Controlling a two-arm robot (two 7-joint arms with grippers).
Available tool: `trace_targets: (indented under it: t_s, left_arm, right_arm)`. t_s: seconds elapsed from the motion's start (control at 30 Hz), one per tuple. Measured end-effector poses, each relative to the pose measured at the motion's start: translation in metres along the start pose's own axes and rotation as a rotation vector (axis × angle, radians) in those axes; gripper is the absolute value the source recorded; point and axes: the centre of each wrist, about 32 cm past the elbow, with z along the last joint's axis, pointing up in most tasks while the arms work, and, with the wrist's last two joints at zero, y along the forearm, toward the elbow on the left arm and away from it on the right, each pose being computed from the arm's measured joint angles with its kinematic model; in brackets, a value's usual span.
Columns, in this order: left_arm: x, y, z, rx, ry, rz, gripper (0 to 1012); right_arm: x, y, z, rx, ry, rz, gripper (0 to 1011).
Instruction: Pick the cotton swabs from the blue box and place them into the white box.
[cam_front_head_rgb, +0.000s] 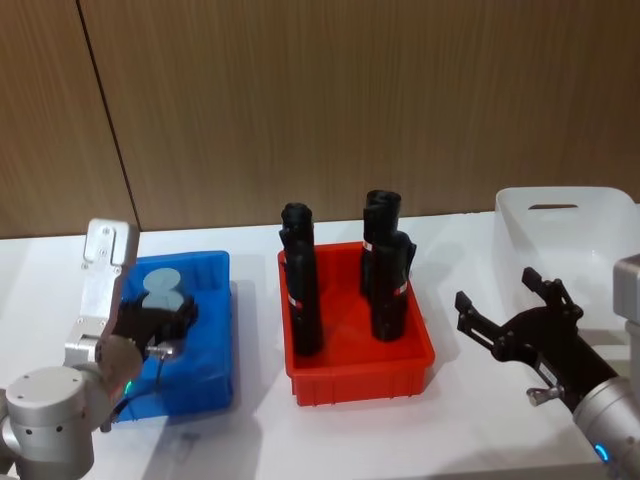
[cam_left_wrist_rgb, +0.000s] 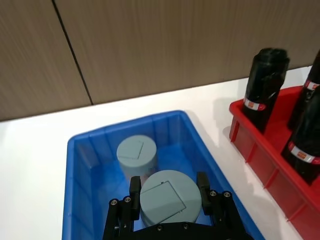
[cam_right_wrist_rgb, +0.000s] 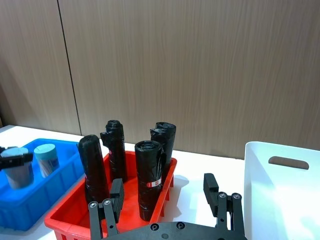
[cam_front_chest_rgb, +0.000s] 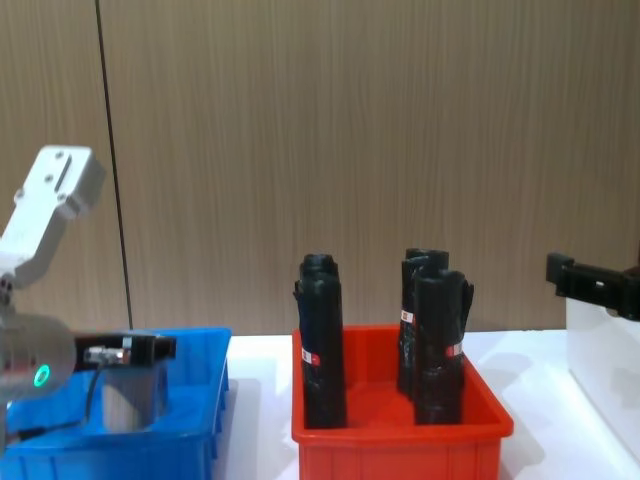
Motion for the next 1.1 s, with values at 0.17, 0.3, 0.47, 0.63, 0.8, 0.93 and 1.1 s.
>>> trace_targets:
  t_s: [0.17, 0.3, 0.47, 0.63, 0.8, 0.93, 1.1]
  left_arm:
    - [-0.0043, 0.0064, 0.0130, -0.046, -0.047, -0.030, 674]
    - [-0.0076, 0.0106, 0.0223, -0.083, -0.072, -0.062, 676]
    - [-0.0123, 0.0149, 0.0329, -0.131, -0.097, -0.118, 674]
    - [-0.0171, 0.0180, 0.0442, -0.180, -0.112, -0.188, 674]
    - [-0.0211, 0.0193, 0.0525, -0.217, -0.118, -0.250, 674]
    - [-0.0243, 0.0196, 0.0586, -0.242, -0.118, -0.304, 674]
    - [-0.0292, 0.0191, 0.0673, -0.275, -0.115, -0.387, 674]
  right_arm:
    - [0.000, 0.000, 0.000, 0.000, 0.000, 0.000, 1002]
    - [0.000, 0.000, 0.000, 0.000, 0.000, 0.000, 1002]
    - [0.000, 0.000, 0.000, 0.000, 0.000, 0.000, 1002]
    - [0.000, 0.000, 0.000, 0.000, 0.000, 0.000, 1002]
    - [0.000, 0.000, 0.000, 0.000, 0.000, 0.000, 1002]
    - [0.000, 0.000, 0.000, 0.000, 0.000, 0.000, 1002]
    - [0.000, 0.000, 0.000, 0.000, 0.000, 0.000, 1002]
